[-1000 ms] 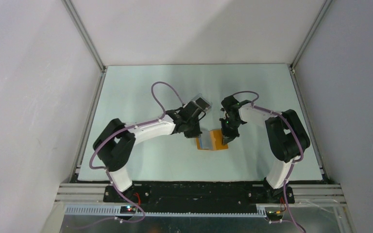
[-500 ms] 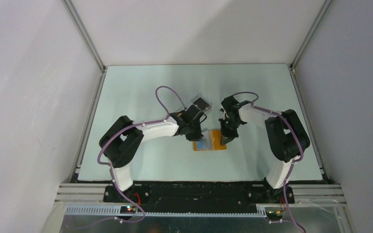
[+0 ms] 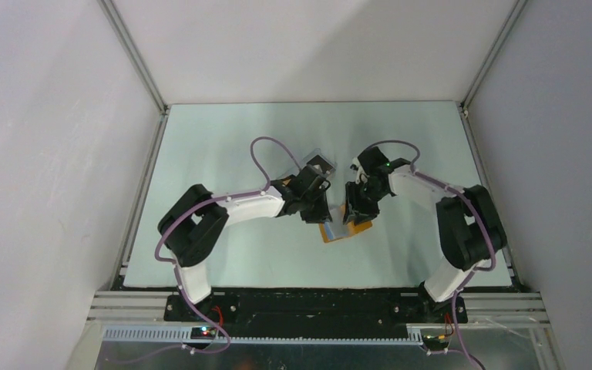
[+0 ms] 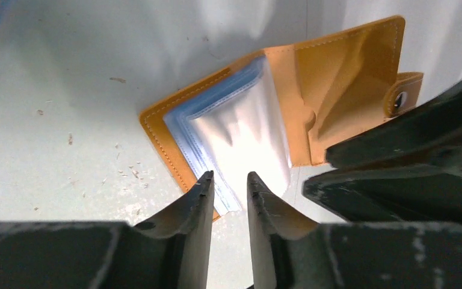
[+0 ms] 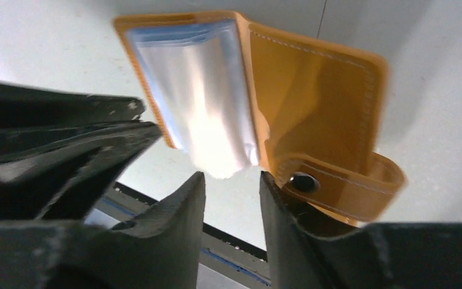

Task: Put the credit cards into the card holder
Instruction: Open the card holder at the center of the board.

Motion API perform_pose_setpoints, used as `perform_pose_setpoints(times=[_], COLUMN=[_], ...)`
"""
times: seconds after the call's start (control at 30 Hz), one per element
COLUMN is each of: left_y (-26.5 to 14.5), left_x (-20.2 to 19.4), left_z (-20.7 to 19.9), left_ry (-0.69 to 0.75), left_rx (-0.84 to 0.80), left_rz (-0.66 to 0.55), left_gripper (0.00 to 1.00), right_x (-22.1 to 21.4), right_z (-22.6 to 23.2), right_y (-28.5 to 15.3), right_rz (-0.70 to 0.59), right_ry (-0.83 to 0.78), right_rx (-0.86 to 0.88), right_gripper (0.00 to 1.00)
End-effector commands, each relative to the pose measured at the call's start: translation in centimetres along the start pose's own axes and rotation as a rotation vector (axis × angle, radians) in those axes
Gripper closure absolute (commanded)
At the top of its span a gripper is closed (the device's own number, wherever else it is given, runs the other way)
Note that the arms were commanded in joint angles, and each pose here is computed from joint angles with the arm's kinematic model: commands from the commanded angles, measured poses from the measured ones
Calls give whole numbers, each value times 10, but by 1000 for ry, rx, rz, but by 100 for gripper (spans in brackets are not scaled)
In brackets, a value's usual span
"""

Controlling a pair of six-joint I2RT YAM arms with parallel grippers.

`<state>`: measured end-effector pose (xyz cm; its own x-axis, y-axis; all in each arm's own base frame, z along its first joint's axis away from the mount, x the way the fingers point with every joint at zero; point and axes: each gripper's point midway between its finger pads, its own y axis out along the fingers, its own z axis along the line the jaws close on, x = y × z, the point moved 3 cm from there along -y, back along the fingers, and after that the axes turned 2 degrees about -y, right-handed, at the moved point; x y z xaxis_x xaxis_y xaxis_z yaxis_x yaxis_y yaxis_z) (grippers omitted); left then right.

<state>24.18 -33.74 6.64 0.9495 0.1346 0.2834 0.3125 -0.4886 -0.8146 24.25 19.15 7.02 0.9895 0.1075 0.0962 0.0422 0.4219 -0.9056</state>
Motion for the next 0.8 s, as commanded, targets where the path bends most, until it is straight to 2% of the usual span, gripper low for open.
perform_pose_setpoints(times=[0.0, 0.1, 0.17, 0.53, 0.77], left_y=[0, -1, -2, 17, 22], left_x=[4, 5, 7, 2, -4], left_z=[-20, -23, -27, -7, 23], left_ry=[45, 53, 56, -19, -73], left_rx=[-68, -82, -101, -64, 12], left_rz=[-6, -15, -24, -21, -21], left_gripper=[64, 52, 50, 55, 57], right_x=[10, 11, 8, -1, -1], right_z=[12, 16, 16, 26, 1], right_y=[-38, -50, -53, -33, 0], right_rz=[-111, -140, -136, -79, -54], right_ry=[-17, -33, -44, -134, -173], right_rx=[80, 104, 106, 101, -124], right_gripper=[54, 43, 39, 35, 34])
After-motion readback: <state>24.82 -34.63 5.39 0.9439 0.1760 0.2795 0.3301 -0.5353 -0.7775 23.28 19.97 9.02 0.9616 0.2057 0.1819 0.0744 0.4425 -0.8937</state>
